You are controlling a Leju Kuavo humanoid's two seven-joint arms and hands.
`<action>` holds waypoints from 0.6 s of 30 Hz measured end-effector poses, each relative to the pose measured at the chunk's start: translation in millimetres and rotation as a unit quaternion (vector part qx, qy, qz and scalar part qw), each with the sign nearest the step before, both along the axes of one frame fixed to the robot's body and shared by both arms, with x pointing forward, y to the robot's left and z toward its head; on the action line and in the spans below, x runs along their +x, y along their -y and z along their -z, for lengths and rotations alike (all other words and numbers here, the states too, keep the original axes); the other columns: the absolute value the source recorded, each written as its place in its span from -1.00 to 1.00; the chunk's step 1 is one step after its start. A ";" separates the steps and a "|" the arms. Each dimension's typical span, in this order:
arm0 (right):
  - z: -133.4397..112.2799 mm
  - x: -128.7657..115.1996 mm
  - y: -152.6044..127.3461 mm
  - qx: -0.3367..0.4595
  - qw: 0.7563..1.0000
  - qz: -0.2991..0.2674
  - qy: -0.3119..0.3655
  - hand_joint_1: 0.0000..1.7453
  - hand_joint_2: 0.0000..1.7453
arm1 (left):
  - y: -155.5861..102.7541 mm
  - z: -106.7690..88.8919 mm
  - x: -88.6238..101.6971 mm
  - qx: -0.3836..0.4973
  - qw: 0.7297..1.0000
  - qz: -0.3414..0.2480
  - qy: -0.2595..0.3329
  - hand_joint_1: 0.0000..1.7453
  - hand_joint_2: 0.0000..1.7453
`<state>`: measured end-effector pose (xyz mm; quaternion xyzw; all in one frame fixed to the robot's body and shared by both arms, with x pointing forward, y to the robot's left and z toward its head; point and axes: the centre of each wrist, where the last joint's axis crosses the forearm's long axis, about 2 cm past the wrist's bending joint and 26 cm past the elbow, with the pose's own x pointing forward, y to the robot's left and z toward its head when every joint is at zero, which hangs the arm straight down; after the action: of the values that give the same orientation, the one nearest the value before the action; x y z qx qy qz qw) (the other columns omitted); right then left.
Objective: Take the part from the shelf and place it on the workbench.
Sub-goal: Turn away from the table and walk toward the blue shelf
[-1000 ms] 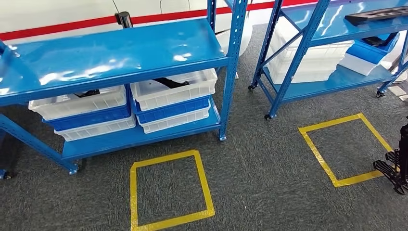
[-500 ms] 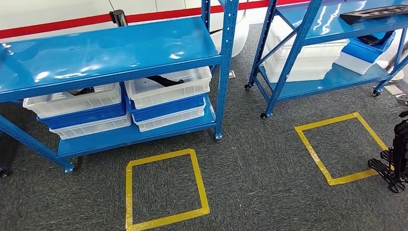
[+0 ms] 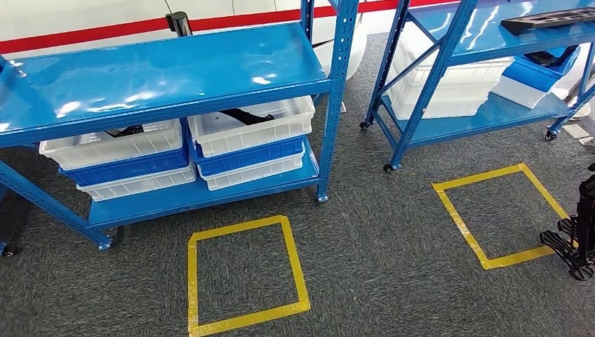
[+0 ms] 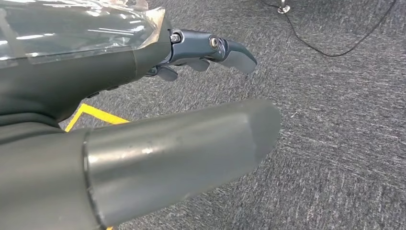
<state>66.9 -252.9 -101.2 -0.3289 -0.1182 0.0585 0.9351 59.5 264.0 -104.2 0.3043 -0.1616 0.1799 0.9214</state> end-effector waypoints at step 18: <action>0.0 0.1 -0.3 0.001 1.000 0.002 -0.001 -1.00 -1.00 | -1.4 0.1 -0.3 0.002 1.000 -0.001 0.002 -1.00 -1.00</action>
<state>67.0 -252.7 -101.1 -0.3278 -0.1171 0.0568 0.9357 59.2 265.4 -104.4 0.3061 -0.1638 0.1814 0.9201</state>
